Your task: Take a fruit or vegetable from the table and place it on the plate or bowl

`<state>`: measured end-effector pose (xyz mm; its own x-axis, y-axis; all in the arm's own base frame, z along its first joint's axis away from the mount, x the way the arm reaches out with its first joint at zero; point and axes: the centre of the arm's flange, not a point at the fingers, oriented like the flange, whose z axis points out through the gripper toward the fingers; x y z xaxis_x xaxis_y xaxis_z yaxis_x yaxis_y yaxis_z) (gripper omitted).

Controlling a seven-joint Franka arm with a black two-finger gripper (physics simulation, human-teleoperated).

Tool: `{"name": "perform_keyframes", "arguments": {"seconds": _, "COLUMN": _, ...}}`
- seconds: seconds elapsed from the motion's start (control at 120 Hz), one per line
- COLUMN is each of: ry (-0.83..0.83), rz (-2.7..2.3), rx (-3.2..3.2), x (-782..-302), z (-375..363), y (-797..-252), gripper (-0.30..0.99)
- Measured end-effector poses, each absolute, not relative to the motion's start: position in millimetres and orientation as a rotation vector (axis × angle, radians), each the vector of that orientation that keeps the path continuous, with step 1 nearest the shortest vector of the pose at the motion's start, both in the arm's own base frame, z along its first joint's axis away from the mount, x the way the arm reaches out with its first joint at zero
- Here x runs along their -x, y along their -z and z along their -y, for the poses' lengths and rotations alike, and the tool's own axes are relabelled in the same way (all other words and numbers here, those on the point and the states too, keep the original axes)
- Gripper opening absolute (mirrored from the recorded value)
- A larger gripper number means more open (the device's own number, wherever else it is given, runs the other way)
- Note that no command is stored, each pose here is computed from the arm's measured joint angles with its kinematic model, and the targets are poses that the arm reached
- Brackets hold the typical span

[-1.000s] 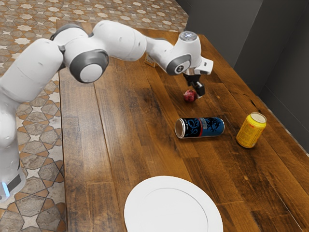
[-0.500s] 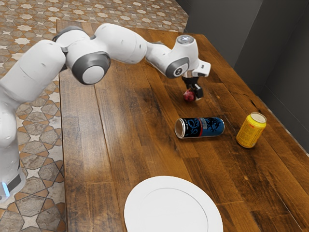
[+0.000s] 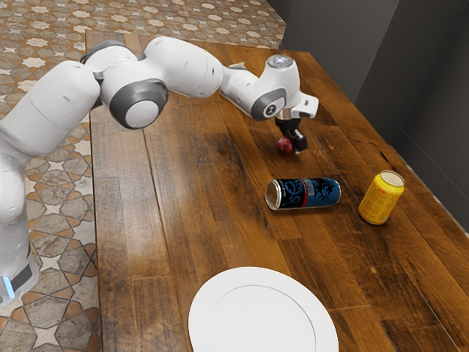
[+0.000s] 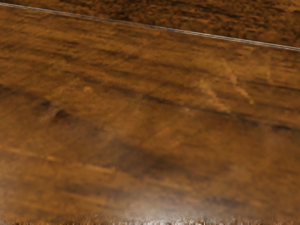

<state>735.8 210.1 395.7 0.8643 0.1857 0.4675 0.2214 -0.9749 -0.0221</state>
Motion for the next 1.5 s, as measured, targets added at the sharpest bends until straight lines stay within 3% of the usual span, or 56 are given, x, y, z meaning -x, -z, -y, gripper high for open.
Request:
{"name": "perform_keyframes", "arguments": {"seconds": 0.4, "ry": 0.673, "rz": 0.311, "rx": 2.984, "x": -731, "z": -209, "y": -424, "gripper": 0.51}}
{"name": "perform_keyframes", "arguments": {"seconds": 0.633, "ry": 0.597, "rz": 0.312, "rx": 3.013, "x": -728, "z": -210, "y": -428, "gripper": 0.63}}
{"name": "perform_keyframes", "arguments": {"seconds": 1.0, "ry": 0.47, "rz": 0.312, "rx": 3.072, "x": -723, "z": -204, "y": -417, "gripper": 0.66}}
{"name": "perform_keyframes", "arguments": {"seconds": 1.183, "ry": 0.469, "rz": 0.318, "rx": 3.07, "x": -724, "z": -205, "y": -421, "gripper": 0.66}}
{"name": "perform_keyframes", "arguments": {"seconds": 1.5, "ry": 0.455, "rz": 0.354, "rx": 3.073, "x": -724, "z": -205, "y": -417, "gripper": 0.53}}
